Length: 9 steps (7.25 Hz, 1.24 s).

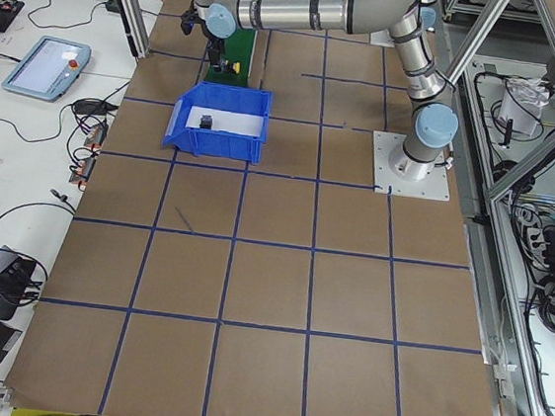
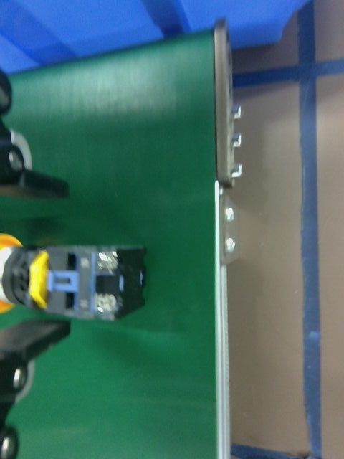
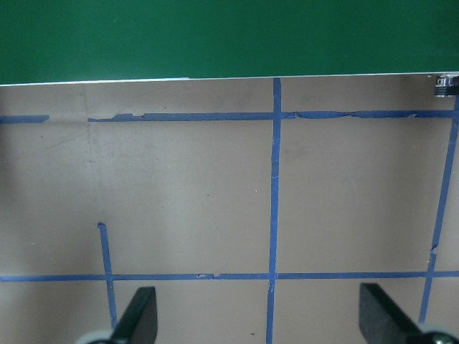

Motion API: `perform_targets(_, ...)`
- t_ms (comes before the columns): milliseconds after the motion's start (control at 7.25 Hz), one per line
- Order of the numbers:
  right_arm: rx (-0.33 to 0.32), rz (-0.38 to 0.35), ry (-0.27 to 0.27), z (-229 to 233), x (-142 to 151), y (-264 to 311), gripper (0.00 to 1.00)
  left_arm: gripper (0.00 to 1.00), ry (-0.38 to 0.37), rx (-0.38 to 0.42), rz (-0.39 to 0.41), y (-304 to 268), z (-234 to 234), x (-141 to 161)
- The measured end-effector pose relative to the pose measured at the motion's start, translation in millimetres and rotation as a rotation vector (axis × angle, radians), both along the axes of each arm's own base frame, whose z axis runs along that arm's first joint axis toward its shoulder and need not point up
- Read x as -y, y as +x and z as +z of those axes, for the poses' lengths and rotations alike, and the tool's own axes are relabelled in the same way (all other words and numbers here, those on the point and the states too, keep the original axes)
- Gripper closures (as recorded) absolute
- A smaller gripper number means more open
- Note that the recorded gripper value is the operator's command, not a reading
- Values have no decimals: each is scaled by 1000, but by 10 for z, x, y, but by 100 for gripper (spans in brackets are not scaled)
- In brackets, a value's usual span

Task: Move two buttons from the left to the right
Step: 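Move the left gripper back and grasp the red-capped button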

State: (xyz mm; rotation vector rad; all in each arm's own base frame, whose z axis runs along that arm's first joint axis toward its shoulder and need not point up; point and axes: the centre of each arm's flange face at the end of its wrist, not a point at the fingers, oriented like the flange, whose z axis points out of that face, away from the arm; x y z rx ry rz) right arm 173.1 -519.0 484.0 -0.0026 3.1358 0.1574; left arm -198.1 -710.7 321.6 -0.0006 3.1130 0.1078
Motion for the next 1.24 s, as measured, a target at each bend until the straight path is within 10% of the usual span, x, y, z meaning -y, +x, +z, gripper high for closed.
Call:
perform_targets(276, -1, 0, 0, 4, 0, -1, 0, 1, -42, -13, -145, 773, 341, 93)
perform_targets(1241, -2, 1, 1, -1, -1, -2, 0, 0, 63, -134, -1166, 1789, -508, -4)
